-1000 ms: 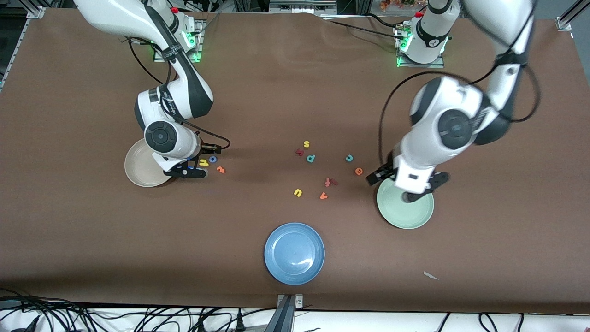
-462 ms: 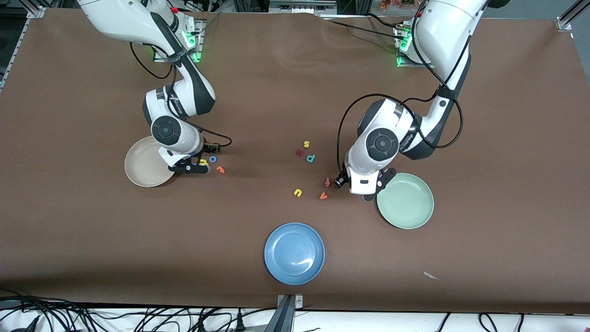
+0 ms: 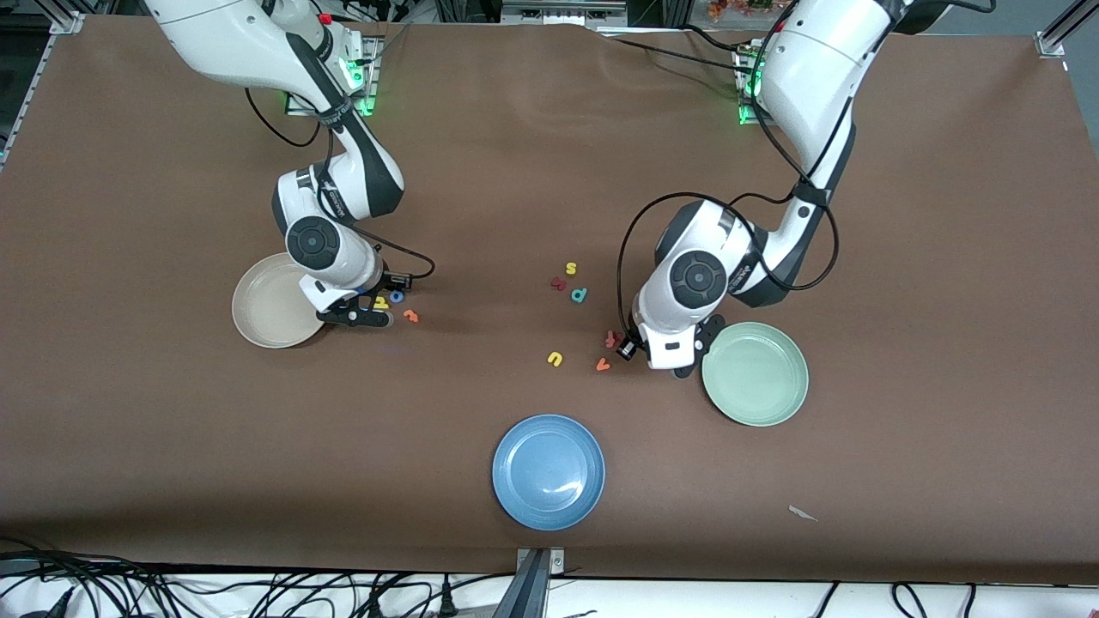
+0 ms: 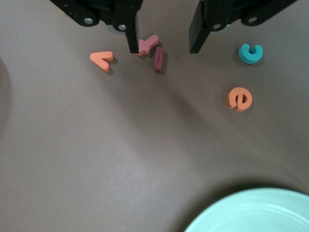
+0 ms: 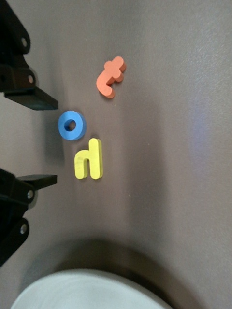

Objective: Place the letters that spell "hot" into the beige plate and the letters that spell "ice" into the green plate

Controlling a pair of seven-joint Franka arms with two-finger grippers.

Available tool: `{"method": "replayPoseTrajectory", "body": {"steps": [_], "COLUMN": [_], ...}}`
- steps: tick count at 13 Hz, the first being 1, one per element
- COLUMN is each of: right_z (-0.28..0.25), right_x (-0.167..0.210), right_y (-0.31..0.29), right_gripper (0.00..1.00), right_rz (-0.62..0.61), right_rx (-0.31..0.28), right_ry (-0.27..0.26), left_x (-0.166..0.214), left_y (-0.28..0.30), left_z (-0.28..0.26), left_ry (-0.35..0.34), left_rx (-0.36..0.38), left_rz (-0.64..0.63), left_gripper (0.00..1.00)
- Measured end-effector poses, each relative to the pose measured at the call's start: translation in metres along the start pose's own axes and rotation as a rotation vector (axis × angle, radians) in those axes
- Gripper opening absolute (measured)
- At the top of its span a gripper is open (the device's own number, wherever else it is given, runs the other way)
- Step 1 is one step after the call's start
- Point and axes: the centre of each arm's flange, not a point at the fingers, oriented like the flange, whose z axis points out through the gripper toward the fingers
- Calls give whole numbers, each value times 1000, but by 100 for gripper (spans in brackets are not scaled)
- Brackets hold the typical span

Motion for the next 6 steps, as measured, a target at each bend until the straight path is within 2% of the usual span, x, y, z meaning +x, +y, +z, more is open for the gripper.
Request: {"method": "replayPoseTrajectory", "body": {"steps": [6], "right_z": [7], "right_x": [-7], "right_y": [-18], "right_gripper": [63], "right_rz": [4], "right_rx": [3], "right_ry": [11], "left_x": [-18], "left_y": [3], "left_z": [22], "left_ry": [7], "left_rx": [-6], "left_rz": [26], "left_gripper": [45]}}
